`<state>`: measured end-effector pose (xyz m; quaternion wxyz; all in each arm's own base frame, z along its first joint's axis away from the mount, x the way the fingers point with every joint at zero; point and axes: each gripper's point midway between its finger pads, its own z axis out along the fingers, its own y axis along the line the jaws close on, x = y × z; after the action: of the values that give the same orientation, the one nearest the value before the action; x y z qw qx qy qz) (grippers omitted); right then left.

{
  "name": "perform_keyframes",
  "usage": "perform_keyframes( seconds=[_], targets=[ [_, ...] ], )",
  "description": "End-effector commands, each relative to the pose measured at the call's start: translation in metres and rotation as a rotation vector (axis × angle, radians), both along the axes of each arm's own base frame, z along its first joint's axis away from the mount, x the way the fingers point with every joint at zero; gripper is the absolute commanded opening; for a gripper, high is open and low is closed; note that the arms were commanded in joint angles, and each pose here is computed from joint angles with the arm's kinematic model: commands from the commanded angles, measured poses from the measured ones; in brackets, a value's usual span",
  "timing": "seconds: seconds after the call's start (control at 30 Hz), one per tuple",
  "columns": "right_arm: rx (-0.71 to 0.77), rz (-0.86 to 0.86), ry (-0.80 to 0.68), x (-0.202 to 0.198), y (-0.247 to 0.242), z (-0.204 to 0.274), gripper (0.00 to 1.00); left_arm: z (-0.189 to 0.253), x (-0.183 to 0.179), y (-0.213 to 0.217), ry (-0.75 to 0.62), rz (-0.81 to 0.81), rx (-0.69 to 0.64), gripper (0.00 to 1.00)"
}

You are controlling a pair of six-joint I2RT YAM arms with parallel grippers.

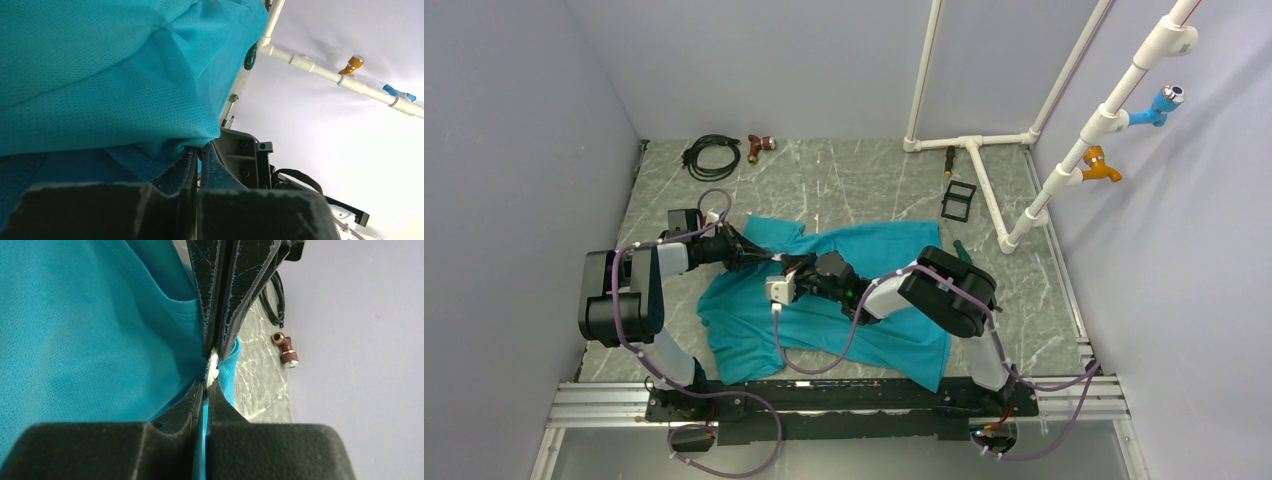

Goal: Remove the brooch from the garment

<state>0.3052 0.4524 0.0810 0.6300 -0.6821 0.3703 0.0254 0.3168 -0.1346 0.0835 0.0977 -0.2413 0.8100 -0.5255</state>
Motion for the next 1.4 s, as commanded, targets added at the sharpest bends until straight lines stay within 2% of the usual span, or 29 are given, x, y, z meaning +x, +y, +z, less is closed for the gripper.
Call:
perform_keyframes(
  seconds=[0.0, 0.03, 0.07, 0.1, 0.23, 0.3, 0.4, 0.57, 0.7, 0.8, 0.93, 1.1, 1.3, 1.37],
  targets=[
    [0.088, -0.014, 0.017, 0.003, 0.010, 0.019, 0.07, 0.004, 0.008, 0.001, -0.062, -0.016, 0.028, 0.00],
    [0.090, -0.021, 0.025, 0.004, 0.009, 0.018, 0.12, 0.004, 0.008, 0.001, -0.066, -0.019, 0.030, 0.00],
    [0.092, -0.026, 0.032, 0.004, 0.008, 0.017, 0.22, 0.004, 0.007, 0.001, -0.071, -0.023, 0.032, 0.00],
    [0.096, -0.034, 0.038, 0.005, 0.007, 0.017, 0.37, 0.005, 0.007, 0.001, -0.079, -0.031, 0.033, 0.00],
    [0.111, -0.069, 0.065, 0.008, -0.001, 0.019, 0.59, 0.006, 0.005, 0.001, -0.098, -0.078, 0.044, 0.00],
    [0.105, -0.095, 0.098, 0.010, -0.009, 0.017, 0.65, 0.007, 0.005, 0.002, -0.114, -0.110, 0.052, 0.00],
    [0.090, -0.139, 0.189, 0.016, -0.022, 0.013, 0.68, 0.006, 0.001, 0.004, -0.130, -0.157, 0.065, 0.00],
    [0.073, -0.234, 0.466, 0.031, -0.040, 0.016, 0.65, 0.007, -0.004, 0.005, -0.194, -0.252, 0.076, 0.00],
    [0.074, -0.264, 0.752, 0.031, -0.050, 0.029, 0.61, 0.005, -0.010, 0.007, -0.264, -0.327, 0.097, 0.00],
    [0.066, -0.271, 1.050, 0.025, -0.060, 0.026, 0.60, 0.005, -0.015, 0.006, -0.300, -0.370, 0.088, 0.00],
    [0.083, -0.236, 1.356, 0.012, -0.061, 0.027, 0.53, 0.009, -0.016, 0.004, -0.333, -0.395, 0.063, 0.00],
    [0.116, -0.173, 1.557, -0.009, -0.050, 0.039, 0.53, 0.012, -0.018, 0.002, -0.345, -0.413, 0.019, 0.00],
    [0.162, -0.203, 1.713, -0.009, -0.037, 0.035, 0.67, 0.012, -0.019, 0.001, -0.361, -0.430, 0.007, 0.00],
    [0.181, -0.194, 1.740, -0.007, -0.032, 0.036, 0.68, 0.014, -0.020, 0.001, -0.365, -0.431, -0.006, 0.00]
  ],
)
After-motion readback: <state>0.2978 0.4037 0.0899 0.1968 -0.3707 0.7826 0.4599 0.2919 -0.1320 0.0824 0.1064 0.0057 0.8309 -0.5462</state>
